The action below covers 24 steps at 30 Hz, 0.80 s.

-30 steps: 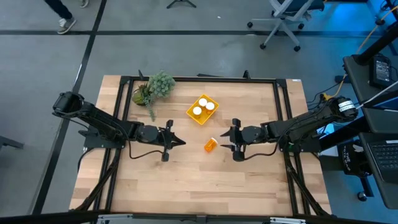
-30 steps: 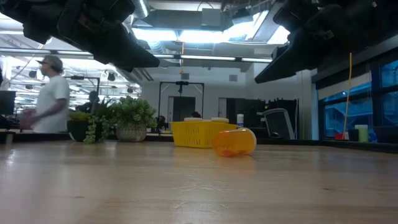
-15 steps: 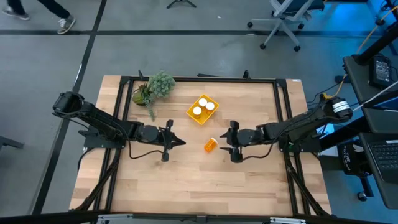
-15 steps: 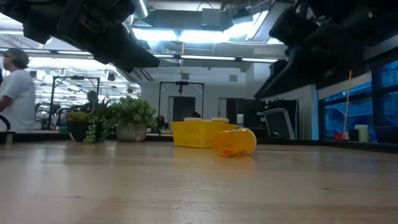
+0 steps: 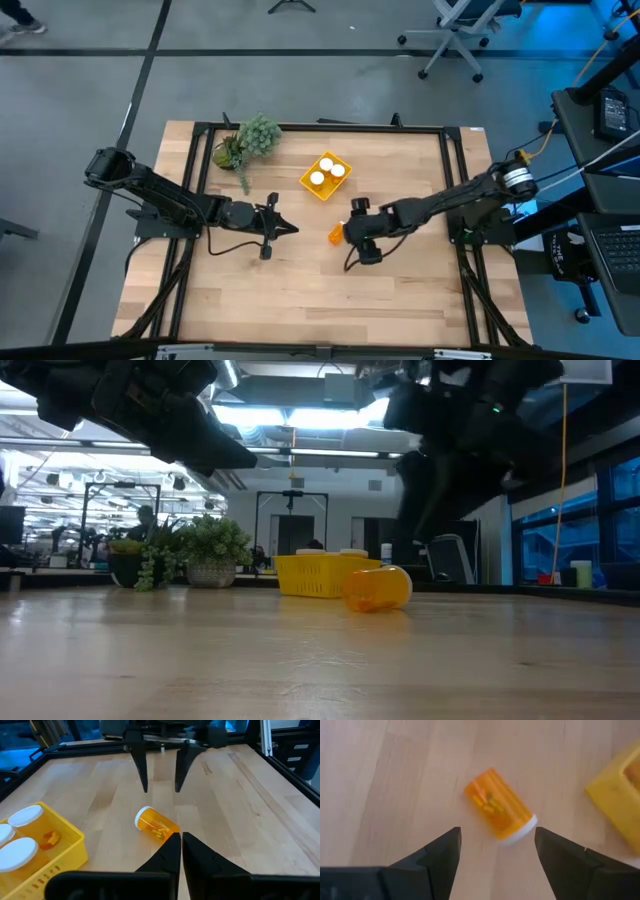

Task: Pick and place pill bottles into a basket
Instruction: Put the orange pill bottle into the yellow bin

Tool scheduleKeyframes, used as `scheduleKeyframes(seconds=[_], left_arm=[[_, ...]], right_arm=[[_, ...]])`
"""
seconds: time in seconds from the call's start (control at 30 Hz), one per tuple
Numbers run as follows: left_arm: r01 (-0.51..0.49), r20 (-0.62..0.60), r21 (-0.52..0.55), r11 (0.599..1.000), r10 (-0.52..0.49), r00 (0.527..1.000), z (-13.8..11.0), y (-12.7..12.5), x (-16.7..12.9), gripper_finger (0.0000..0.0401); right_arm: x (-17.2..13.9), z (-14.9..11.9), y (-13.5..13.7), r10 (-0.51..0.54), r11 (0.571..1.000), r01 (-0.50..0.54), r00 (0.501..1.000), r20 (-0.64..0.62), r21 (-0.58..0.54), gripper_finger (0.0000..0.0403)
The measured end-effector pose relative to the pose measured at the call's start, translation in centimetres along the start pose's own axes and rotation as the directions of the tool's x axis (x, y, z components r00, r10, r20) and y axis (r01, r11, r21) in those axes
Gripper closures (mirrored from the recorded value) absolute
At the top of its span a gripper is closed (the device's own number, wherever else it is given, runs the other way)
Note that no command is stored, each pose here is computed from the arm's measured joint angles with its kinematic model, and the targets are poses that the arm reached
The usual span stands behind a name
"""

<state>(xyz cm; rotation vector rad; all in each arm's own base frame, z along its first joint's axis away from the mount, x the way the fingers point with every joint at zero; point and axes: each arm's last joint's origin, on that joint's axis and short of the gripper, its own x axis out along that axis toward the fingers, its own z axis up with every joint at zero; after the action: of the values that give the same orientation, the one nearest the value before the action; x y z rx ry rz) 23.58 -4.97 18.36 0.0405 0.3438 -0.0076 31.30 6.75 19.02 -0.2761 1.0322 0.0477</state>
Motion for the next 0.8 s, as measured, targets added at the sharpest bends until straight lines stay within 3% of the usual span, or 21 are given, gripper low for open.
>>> scheduleKeyframes(seconds=[0.2, 0.4, 0.6, 0.8], left_arm=[[0.0, -0.007, 0.002, 1.0, 0.0, 1.0, -0.1, 0.0, 0.0, 0.039], [-0.001, -0.024, 0.005, 1.0, 0.001, 1.0, -0.2, 0.0, 0.0, 0.0384], [-0.001, -0.024, 0.005, 1.0, 0.001, 1.0, -0.2, 0.0, 0.0, 0.0384], [-0.001, -0.03, 0.006, 1.0, 0.001, 1.0, -0.3, 0.0, 0.0, 0.0384]], right_arm=[[-0.1, 2.8, -0.2, 0.0, 0.994, -0.002, 1.0, -0.015, -0.111, 0.0147], [0.7, 4.6, -0.9, 0.071, 0.992, -0.079, 0.994, -0.085, -0.097, 0.0147], [3.3, 4.5, -1.8, 0.072, 0.981, -0.111, 0.97, -0.23, -0.161, 0.0147], [4.3, 4.1, -2.2, 0.059, 0.976, -0.114, 0.958, -0.28, -0.187, 0.0147]])
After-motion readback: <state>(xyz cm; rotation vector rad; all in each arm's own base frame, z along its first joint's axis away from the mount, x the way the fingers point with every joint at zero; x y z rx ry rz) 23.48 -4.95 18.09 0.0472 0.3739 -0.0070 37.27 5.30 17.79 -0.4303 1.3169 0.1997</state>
